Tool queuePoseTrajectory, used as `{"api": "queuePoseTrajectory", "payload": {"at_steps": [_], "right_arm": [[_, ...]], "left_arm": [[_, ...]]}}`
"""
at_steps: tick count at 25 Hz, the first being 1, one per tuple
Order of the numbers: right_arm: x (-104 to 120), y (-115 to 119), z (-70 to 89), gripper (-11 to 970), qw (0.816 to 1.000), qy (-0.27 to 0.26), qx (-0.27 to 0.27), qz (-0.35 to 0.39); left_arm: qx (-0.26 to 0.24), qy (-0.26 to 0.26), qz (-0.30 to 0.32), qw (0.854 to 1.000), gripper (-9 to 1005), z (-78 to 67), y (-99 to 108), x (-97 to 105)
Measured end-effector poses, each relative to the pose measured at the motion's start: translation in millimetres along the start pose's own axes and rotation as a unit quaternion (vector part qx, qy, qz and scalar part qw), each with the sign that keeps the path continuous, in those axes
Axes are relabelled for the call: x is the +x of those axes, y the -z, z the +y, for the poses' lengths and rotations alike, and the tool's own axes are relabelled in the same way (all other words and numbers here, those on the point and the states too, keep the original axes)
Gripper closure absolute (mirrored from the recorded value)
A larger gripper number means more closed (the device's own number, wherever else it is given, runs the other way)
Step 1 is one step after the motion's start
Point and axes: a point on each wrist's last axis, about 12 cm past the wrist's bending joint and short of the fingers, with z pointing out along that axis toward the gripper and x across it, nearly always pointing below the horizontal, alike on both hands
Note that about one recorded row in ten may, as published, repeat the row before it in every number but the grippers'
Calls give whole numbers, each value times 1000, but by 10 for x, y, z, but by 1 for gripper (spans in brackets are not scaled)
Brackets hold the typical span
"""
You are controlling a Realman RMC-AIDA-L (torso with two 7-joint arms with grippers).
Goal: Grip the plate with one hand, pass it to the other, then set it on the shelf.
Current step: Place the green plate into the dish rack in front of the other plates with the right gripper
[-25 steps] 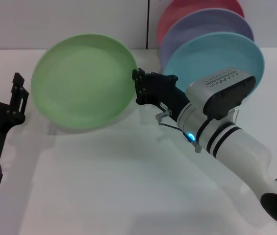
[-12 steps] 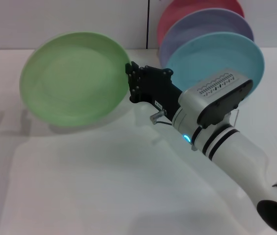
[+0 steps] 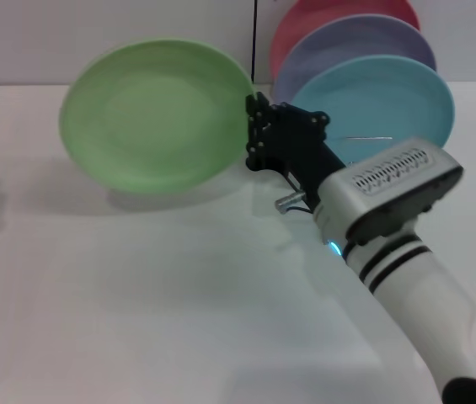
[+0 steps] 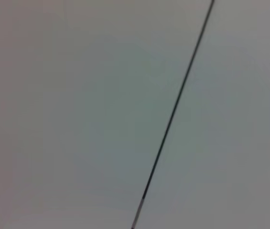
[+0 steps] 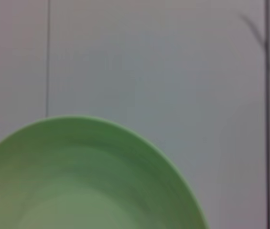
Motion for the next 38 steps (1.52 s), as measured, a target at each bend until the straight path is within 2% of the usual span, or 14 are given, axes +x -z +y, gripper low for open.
{"api": "queuePoseTrajectory", "payload": {"at_steps": [10, 18, 24, 32, 33, 35, 36, 38], "right_arm": [[-86, 400, 60, 943, 997, -5, 64, -45], [-196, 712, -42, 943, 989, -21, 124, -73], [-272, 953, -193, 943, 987, -15, 138, -84], [-280, 1123, -402, 943, 985, -1, 150, -84], [-288, 1180, -479, 943, 984, -6, 152, -91], [-293, 1210, -515, 943, 984, -12, 148, -96], [-301, 1288, -610, 943, 984, -28, 140, -105], [-306, 1323, -655, 943, 984, -34, 137, -109]], "left_arm": [[-5, -6, 17, 1000, 406, 68, -113, -14], [-5, -11, 28, 1000, 406, 92, -208, -28], [-8, -10, 36, 999, 407, 88, -269, -22], [-12, -8, 40, 999, 408, 82, -295, -12], [-13, -7, 40, 999, 408, 79, -297, -9], [-19, -6, 39, 999, 408, 82, -301, -7], [-26, -4, 37, 999, 408, 89, -304, -6], [-27, -3, 37, 999, 408, 91, -305, -7]]}}
